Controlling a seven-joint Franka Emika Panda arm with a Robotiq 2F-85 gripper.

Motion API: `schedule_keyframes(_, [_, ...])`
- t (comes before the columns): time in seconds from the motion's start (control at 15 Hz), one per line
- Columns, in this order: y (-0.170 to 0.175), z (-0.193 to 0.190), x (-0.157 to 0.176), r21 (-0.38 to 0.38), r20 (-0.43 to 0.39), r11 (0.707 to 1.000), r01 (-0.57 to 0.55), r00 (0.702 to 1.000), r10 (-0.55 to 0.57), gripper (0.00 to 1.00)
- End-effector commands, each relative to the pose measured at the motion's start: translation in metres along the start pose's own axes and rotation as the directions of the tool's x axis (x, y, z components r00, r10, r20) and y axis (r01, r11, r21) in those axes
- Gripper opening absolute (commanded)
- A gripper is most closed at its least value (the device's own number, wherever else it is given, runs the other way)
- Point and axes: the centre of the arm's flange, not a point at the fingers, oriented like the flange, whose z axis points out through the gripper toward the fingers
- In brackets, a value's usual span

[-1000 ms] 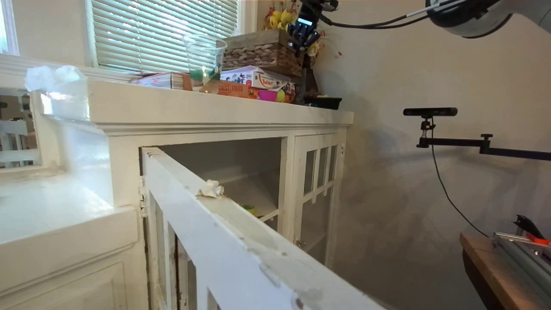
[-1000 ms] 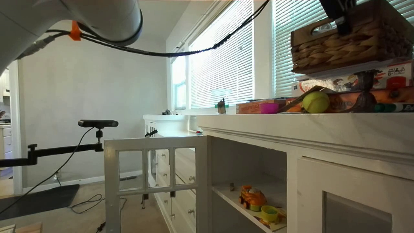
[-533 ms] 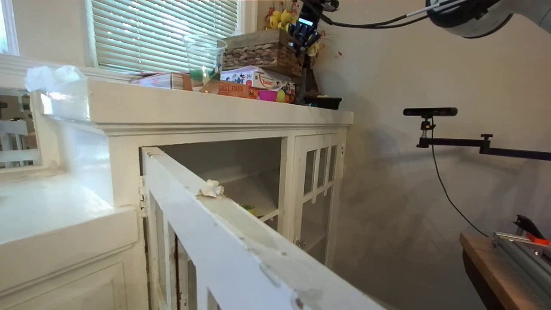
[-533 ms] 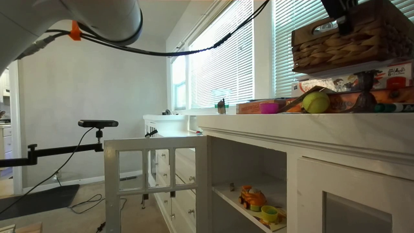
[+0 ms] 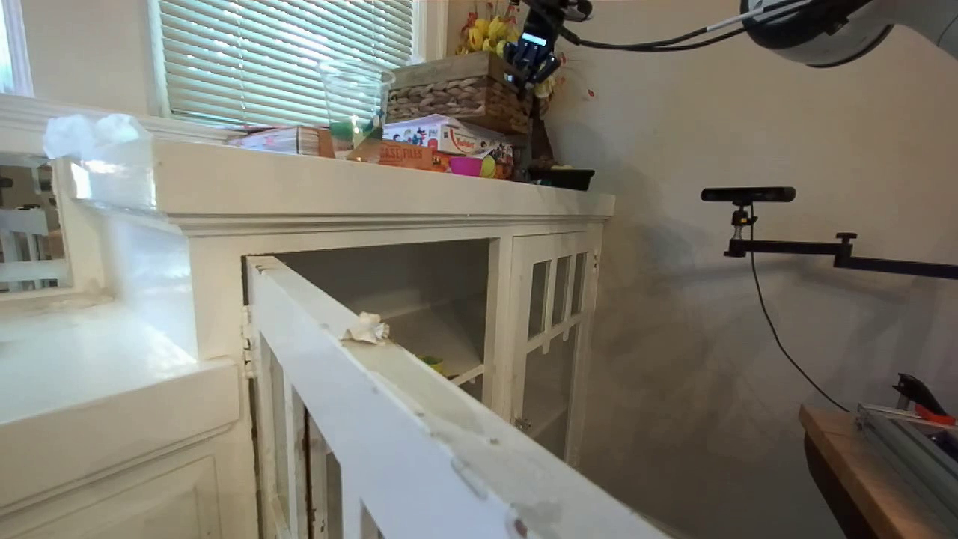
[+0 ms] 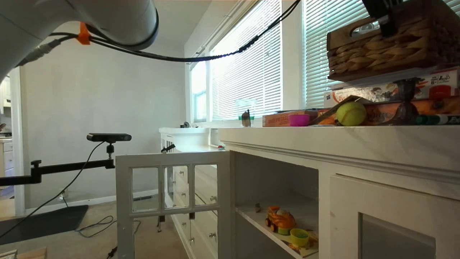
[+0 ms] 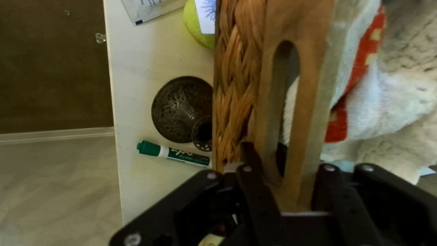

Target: Move the wooden basket to the right

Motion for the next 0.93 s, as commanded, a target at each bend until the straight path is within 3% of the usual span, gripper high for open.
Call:
schedule_keyframes(0.0, [0.038, -0.008, -0.010, 0.081, 0.006, 0.996, -0.035, 0.999, 0.035, 0.52])
schedule_keyframes(0.47, [0.040, -0.027, -0.008, 0.134, -0.009, 0.991, -0.030, 0.999, 0.031, 1.00])
schedule_keyframes(0.67, [0.047, -0.056, -0.018, 0.123, -0.007, 0.992, 0.034, 0.999, -0.033, 1.00])
schedule_keyframes(0.87, [0.059, -0.094, -0.034, 0.102, 0.025, 0.980, 0.173, 0.984, -0.176, 1.00])
